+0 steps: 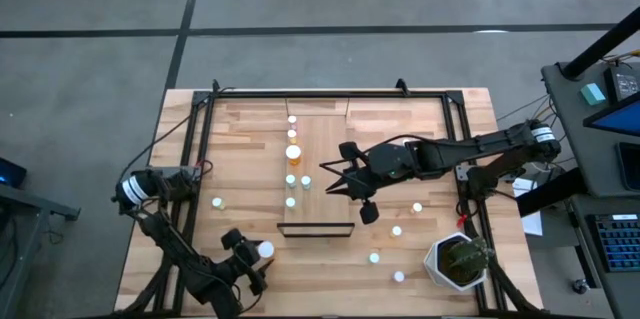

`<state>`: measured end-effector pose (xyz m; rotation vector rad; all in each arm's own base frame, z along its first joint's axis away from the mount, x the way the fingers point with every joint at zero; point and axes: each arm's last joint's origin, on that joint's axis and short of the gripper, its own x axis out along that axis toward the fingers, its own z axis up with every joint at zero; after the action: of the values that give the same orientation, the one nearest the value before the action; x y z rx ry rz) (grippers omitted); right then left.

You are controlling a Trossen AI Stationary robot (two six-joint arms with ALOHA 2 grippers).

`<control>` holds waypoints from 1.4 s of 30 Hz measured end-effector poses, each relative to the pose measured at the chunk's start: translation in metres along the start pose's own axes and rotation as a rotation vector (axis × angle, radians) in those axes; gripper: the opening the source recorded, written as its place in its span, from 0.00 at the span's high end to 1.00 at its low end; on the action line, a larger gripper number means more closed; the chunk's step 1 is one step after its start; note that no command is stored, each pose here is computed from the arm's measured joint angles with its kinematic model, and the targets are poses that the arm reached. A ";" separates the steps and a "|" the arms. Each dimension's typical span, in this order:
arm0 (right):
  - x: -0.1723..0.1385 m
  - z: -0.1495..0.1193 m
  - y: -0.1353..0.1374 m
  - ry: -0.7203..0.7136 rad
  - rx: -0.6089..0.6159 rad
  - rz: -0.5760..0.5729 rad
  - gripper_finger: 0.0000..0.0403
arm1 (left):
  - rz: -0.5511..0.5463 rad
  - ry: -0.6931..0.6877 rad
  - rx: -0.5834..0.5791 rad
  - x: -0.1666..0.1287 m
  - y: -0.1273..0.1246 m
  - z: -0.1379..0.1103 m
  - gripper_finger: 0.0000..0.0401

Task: Pick and place medicine bottles onto shelf by color
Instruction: Put the big orange pill bottle on the shelf aligned with the other orange pill bottles

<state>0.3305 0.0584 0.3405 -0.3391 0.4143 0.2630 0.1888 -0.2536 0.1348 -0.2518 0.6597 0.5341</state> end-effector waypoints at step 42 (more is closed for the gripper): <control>0.096 0.047 0.101 -0.048 0.069 0.227 0.32 | -0.355 0.027 0.257 -0.080 -0.042 0.088 0.63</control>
<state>0.3992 0.1854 0.3126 -0.2177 0.4138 0.4769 0.2038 -0.2858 0.2553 -0.1293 0.6846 0.1038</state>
